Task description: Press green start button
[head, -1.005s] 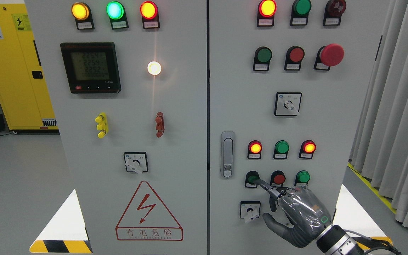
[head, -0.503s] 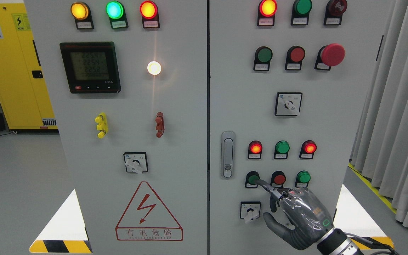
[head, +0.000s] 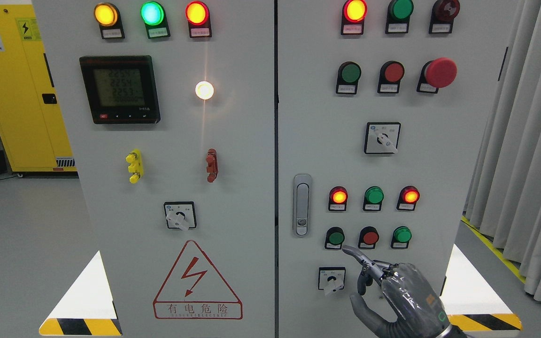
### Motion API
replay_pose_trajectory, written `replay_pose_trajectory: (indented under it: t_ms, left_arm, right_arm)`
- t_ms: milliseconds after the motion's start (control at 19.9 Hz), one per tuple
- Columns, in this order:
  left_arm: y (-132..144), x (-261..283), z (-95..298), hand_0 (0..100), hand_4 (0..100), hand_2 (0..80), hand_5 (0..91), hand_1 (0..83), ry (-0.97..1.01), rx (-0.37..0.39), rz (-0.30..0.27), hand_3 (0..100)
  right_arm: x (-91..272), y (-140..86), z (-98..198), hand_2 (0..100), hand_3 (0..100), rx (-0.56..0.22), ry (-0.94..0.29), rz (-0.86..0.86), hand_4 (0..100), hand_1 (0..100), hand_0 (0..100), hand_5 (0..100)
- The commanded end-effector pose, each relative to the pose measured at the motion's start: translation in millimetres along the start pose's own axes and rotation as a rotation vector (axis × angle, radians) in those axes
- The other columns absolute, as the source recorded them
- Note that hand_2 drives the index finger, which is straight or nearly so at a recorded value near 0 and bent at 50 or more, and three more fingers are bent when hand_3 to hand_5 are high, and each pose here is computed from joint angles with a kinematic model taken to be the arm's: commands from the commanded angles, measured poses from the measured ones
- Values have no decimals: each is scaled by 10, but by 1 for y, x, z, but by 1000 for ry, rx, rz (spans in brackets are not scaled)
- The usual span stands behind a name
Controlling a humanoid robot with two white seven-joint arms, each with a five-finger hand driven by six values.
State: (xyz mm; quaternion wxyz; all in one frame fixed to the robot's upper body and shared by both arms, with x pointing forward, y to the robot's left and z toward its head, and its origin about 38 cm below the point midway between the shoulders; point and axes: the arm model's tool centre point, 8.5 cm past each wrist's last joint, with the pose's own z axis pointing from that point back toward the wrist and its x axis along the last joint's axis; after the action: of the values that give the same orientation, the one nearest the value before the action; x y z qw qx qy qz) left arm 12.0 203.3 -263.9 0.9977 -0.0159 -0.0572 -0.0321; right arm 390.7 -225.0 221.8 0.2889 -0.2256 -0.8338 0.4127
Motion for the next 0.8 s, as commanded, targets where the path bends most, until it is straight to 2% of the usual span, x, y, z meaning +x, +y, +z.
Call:
replay_pose_trajectory:
  t_ms: [0,50,151,201,251,352,402,452,603,754]
  left_arm:
    - [-1,7,-1,120,0,0,0,556,-24,-2,1,0]
    - [-1,7,-1,120,0,0,0,556,-24,-2,1,0]
    - [-1,7,-1,120,0,0,0,556,-24,-2,1,0]
    - [-1,7,-1,120,0,0,0,556,-24,-2,1,0]
    - [-1,7,-1,120,0,0,0,556,-24,-2,1,0]
    - [-1,7,-1,120,0,0,0,556,-24,-2,1,0]
    - [-1,7,-1,120,0,0,0,556,-24,-2,1,0]
    - [-1,7,-1,120,0,0,0,556,-24,-3,-1,0]
    - [-1,6,-1,120,0,0,0,556,-22,-2,1,0]
    - [-1,7,-1,120,0,0,0,556,-24,-2,1,0]
  right_arm:
    - [50,29,17,0,494,-4,-88,-372,556,771,999,566]
    - [57,34,21,0,274,-4,-88,-440,346,723,1000,335]
    - [67,40,23,0,225,-6,-95,-543,295,708,962,277]
    - [72,41,22,0,0,-11,-102,-576,46,594,863,0]
    - [74,39,20,0,0,-22,-106,-606,46,594,863,0]
    - [79,37,17,0,0,-29,-117,-653,18,574,772,0]
    - [79,37,17,0,0,-28,-110,-669,0,493,501,0]
    - [78,38,16,0,0,-34,-100,-678,0,493,431,0]
    - [78,38,12,0,0,-58,-93,-696,0,494,348,0]
    - [75,39,12,0,0,-57,-66,-705,0,497,330,0]
